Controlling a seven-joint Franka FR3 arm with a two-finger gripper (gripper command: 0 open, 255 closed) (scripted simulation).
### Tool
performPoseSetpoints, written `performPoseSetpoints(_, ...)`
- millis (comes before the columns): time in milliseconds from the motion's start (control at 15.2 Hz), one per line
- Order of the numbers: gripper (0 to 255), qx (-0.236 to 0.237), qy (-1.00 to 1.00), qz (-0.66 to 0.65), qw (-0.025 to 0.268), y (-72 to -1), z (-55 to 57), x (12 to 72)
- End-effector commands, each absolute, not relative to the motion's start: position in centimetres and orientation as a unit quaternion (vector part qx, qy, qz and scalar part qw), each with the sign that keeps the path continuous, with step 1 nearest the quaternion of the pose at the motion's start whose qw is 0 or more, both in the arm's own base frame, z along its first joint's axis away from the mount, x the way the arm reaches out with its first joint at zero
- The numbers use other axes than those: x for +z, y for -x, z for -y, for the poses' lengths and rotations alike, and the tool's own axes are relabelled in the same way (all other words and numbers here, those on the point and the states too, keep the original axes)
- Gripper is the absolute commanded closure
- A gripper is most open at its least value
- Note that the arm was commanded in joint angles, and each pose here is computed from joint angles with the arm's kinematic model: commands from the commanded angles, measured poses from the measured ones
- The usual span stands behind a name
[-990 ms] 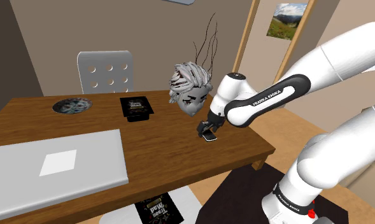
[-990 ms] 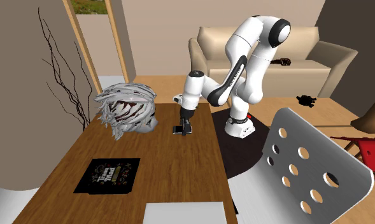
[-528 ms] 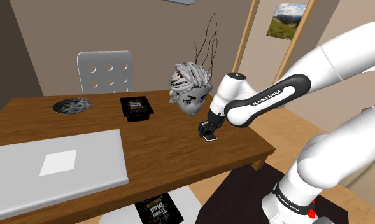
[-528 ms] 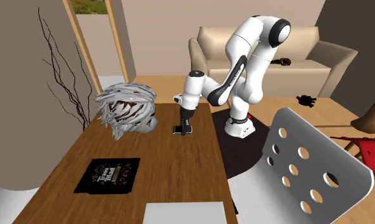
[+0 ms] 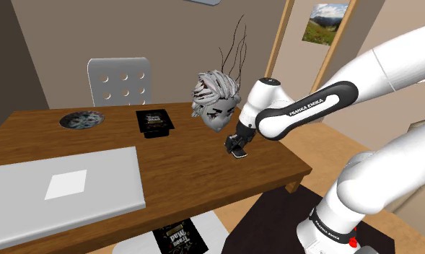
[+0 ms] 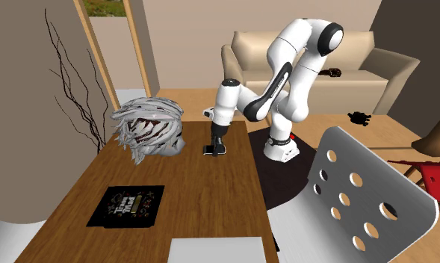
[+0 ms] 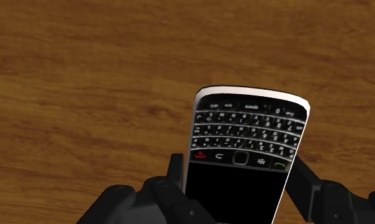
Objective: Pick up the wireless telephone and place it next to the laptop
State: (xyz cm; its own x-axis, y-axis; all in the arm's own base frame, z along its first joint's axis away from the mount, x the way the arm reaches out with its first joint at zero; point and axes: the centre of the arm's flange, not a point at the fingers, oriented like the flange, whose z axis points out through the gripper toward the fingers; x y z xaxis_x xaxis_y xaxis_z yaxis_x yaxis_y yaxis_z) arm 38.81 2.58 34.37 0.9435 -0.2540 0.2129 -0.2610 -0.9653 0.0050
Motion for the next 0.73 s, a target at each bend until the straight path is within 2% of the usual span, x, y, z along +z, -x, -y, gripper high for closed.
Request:
performPoseSetpoints(0,255,0.106,-0.986,0.131,0.017,-38.9,-2.6,35.4)
performPoseSetpoints(660,255,0.106,-0.986,0.131,0.017,-38.9,-2.6,40.6)
